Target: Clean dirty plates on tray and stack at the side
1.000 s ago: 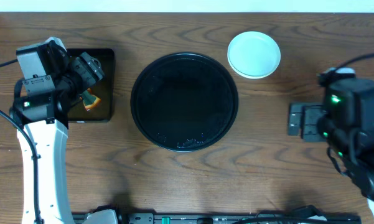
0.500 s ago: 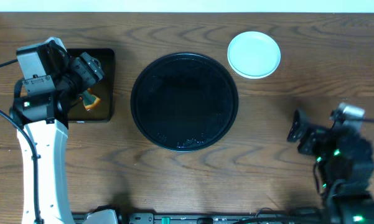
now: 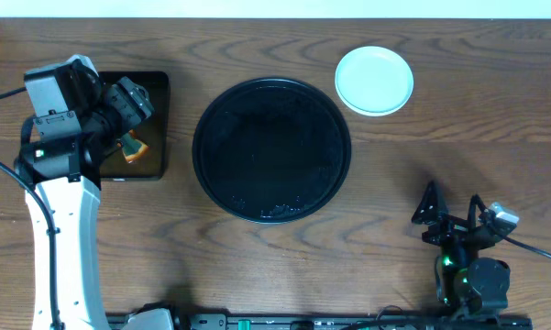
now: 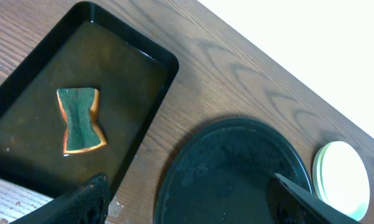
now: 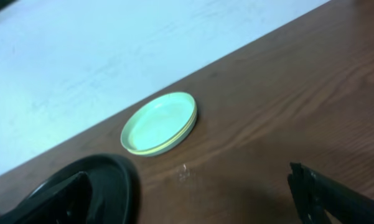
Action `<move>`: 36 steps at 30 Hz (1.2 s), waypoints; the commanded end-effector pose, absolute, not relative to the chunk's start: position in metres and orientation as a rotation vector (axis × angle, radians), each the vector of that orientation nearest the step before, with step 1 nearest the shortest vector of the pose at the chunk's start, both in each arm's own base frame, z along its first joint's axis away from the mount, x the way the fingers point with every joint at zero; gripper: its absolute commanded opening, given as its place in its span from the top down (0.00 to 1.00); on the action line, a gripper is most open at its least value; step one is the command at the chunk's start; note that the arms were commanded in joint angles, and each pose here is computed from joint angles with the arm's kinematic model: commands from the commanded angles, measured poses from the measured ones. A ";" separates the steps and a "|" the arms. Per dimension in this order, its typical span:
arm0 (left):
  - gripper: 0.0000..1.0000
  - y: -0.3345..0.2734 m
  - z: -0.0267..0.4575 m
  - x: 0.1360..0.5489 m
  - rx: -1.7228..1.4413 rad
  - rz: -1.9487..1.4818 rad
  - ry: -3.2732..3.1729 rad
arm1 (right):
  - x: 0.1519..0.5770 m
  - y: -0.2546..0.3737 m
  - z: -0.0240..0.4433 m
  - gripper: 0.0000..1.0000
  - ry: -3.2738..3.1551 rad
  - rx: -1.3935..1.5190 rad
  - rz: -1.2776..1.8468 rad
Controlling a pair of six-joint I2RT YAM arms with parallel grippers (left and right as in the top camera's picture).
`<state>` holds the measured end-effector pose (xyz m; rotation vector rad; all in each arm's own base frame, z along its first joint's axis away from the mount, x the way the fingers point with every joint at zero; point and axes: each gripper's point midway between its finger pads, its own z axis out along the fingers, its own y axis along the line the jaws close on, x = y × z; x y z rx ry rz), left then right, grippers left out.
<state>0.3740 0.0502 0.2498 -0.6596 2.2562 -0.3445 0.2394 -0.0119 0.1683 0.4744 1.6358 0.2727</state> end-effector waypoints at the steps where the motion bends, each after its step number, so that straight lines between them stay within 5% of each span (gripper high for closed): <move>1: 0.20 0.049 0.250 0.373 -0.646 -0.353 2.260 | 0.241 -0.024 0.163 0.01 1.575 0.530 0.238; 18: 0.19 0.049 0.250 0.373 -0.646 -0.353 2.260 | 0.239 -0.038 0.204 0.01 1.366 0.509 0.163; 36: 0.19 0.049 0.250 0.373 -0.645 -0.353 2.260 | 0.246 -0.008 0.159 0.01 1.631 0.126 0.001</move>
